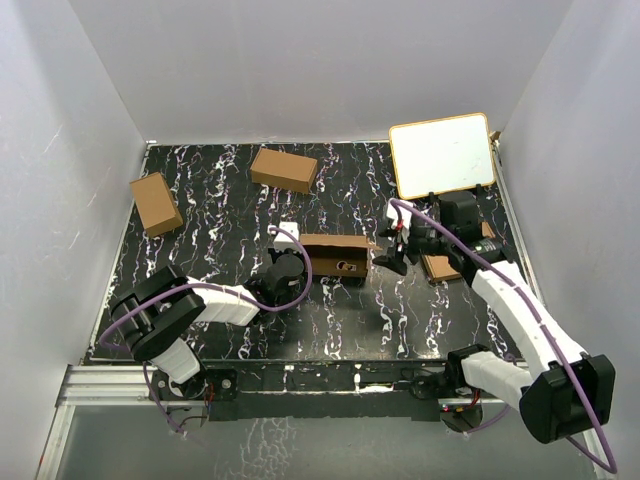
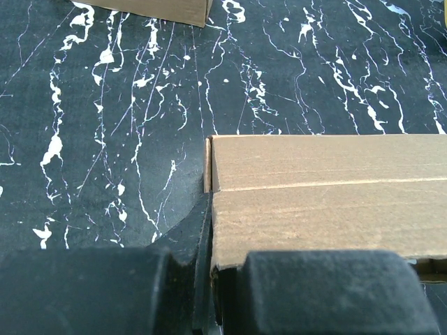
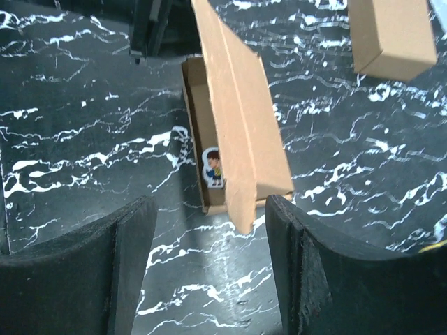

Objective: Fold the paper box

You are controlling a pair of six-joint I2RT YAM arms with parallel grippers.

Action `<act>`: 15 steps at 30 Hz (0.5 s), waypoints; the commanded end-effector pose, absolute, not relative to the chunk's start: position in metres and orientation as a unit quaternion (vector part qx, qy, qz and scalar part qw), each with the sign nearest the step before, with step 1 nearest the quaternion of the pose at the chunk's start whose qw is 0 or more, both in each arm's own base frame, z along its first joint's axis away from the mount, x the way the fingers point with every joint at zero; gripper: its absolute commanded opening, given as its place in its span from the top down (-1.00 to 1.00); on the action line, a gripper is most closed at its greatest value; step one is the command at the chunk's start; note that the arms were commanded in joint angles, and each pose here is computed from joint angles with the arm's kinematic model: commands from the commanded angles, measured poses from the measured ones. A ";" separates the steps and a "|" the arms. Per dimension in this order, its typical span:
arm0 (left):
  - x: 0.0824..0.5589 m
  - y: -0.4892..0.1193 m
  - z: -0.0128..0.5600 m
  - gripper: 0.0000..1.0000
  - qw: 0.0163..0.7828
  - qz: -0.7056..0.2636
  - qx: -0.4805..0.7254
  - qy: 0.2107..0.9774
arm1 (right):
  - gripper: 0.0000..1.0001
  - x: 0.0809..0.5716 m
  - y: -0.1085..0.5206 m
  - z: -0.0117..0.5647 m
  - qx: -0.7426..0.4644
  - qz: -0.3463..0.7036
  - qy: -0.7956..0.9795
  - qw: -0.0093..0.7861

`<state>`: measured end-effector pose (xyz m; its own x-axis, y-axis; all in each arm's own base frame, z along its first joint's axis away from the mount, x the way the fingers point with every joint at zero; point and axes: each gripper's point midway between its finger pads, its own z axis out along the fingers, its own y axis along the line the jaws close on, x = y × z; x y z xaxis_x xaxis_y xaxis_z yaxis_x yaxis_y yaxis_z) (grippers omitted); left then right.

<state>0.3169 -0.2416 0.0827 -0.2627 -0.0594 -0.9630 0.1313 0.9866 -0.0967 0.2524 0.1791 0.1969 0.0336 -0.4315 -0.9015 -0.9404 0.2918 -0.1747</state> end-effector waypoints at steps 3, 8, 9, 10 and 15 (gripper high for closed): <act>0.318 -0.246 0.086 0.98 0.605 -0.074 0.030 0.792 | -0.36 0.260 0.208 0.225 -0.586 0.259 0.588 0.494; 0.317 -0.247 0.086 0.98 0.602 -0.077 0.028 0.794 | -0.33 0.276 0.228 0.205 -0.607 0.206 0.600 0.479; 0.317 -0.247 0.086 0.98 0.602 -0.078 0.028 0.794 | -0.28 0.280 0.229 0.205 -0.608 0.196 0.602 0.479; 0.317 -0.248 0.085 0.98 0.602 -0.078 0.029 0.795 | -0.25 0.284 0.229 0.203 -0.610 0.185 0.604 0.478; 0.318 -0.252 0.083 0.98 0.599 -0.078 0.032 0.796 | -0.03 0.296 0.232 0.197 -0.622 0.130 0.601 0.484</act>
